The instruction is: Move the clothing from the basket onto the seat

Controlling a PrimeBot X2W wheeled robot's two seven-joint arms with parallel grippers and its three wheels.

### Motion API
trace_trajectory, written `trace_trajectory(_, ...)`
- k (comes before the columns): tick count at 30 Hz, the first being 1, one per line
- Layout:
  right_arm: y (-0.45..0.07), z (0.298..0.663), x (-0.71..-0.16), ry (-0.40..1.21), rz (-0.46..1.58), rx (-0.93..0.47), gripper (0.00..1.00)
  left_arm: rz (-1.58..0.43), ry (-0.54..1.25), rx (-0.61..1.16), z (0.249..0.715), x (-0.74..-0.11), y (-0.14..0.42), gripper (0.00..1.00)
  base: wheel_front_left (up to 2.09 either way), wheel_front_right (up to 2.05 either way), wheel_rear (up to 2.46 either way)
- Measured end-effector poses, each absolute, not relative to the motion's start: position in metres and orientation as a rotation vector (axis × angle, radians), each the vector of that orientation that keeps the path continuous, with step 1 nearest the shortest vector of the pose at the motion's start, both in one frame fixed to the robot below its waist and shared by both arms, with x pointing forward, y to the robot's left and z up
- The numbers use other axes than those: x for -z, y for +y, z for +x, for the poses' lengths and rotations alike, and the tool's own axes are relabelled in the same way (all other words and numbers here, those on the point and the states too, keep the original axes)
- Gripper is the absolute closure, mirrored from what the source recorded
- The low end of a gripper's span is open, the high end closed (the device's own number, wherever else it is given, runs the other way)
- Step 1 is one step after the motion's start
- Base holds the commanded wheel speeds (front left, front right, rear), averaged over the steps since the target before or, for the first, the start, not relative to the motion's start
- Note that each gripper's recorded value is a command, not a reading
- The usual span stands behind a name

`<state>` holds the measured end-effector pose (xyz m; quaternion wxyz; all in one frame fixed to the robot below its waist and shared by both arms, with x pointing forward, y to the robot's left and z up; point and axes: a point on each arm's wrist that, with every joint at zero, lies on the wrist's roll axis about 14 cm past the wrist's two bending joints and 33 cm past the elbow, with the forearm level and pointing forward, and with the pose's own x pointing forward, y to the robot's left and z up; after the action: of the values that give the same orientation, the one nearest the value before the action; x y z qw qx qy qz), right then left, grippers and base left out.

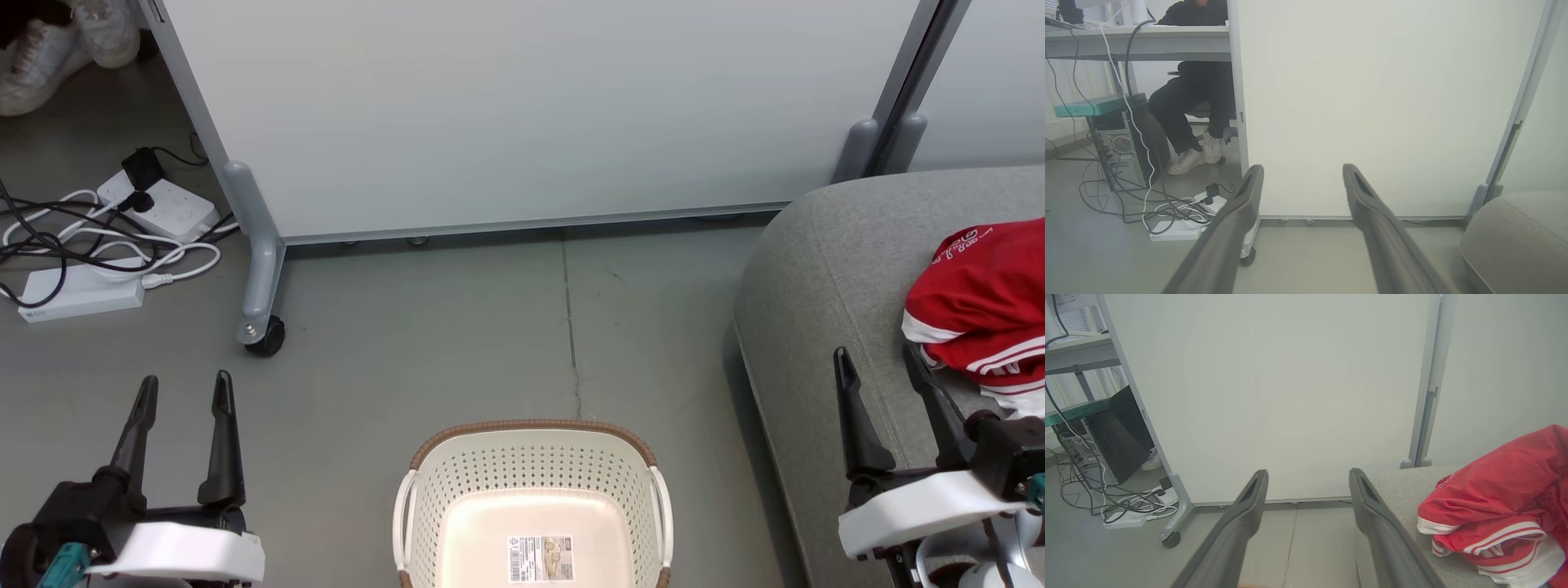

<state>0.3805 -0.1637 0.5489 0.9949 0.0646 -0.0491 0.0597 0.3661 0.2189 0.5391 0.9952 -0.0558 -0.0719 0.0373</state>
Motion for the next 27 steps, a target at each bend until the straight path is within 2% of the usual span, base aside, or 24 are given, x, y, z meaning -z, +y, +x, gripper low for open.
trace_trajectory(13, -0.172, 0.359, -0.543, -0.069, 0.128, -0.096, 0.00, -0.088, -0.084, -0.005, 0.347, -0.517, 0.202, 0.00, 0.00, 0.00, 0.00)
trace_trajectory(27, -0.174, 0.356, -0.539, -0.056, 0.137, -0.090, 0.00, -0.078, -0.051, 0.019, 0.346, -0.511, 0.196, 0.00, 0.00, 0.00, 0.00)
